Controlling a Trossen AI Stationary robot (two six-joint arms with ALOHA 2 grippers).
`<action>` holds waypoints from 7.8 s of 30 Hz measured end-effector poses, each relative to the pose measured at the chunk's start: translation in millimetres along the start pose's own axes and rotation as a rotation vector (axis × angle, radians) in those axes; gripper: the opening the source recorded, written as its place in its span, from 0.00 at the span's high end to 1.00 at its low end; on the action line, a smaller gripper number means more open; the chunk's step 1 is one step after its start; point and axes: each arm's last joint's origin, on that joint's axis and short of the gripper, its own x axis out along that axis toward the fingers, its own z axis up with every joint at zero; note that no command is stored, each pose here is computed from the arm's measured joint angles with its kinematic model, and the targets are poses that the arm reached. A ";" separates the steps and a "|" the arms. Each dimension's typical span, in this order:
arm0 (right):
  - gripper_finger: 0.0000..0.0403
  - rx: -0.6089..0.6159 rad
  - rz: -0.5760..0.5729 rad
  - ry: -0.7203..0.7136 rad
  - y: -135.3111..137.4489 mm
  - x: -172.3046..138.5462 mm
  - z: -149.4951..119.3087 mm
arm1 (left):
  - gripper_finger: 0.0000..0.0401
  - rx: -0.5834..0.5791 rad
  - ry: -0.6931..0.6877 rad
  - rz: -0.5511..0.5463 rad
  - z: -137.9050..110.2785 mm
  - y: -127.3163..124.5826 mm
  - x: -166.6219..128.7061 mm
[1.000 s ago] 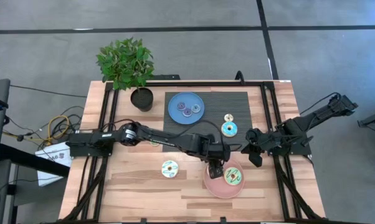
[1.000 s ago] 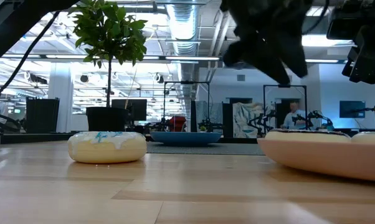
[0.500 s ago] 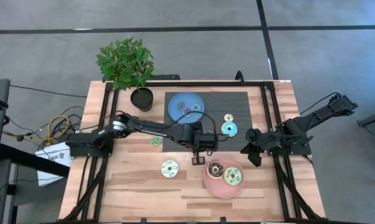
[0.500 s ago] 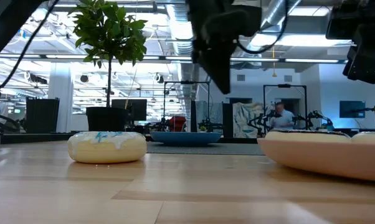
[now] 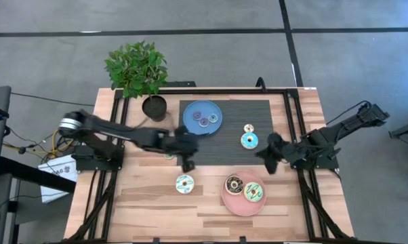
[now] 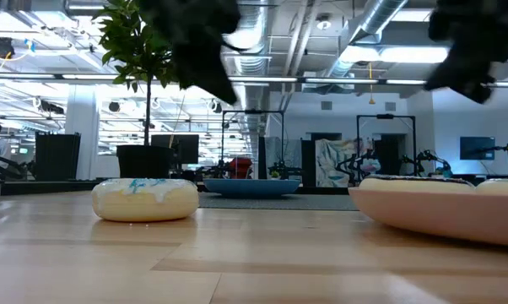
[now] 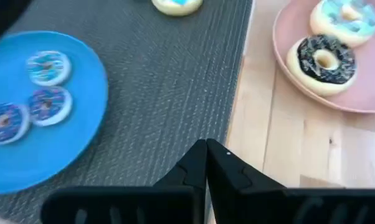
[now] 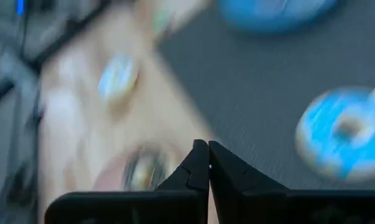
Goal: Pick & Place donuts
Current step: Put the small white donut into the blue plate, then put the small green donut into the blue plate
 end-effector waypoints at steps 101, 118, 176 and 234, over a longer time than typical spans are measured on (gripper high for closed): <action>0.56 0.441 -0.405 0.513 -134.9 270.2 274.6 | 1.00 0.098 -0.157 -0.054 -145.1 69.2 -106.9; 0.41 0.385 -0.435 0.574 -139.0 291.3 266.6 | 1.00 0.127 -0.162 -0.040 -144.8 69.5 -107.0; 1.00 0.084 -0.011 0.081 6.2 -17.8 75.5 | 0.39 -0.210 0.016 0.076 -123.4 57.5 -67.4; 1.00 0.006 -0.090 0.123 3.3 -13.0 68.9 | 0.07 -0.217 0.466 0.182 -108.5 57.6 18.5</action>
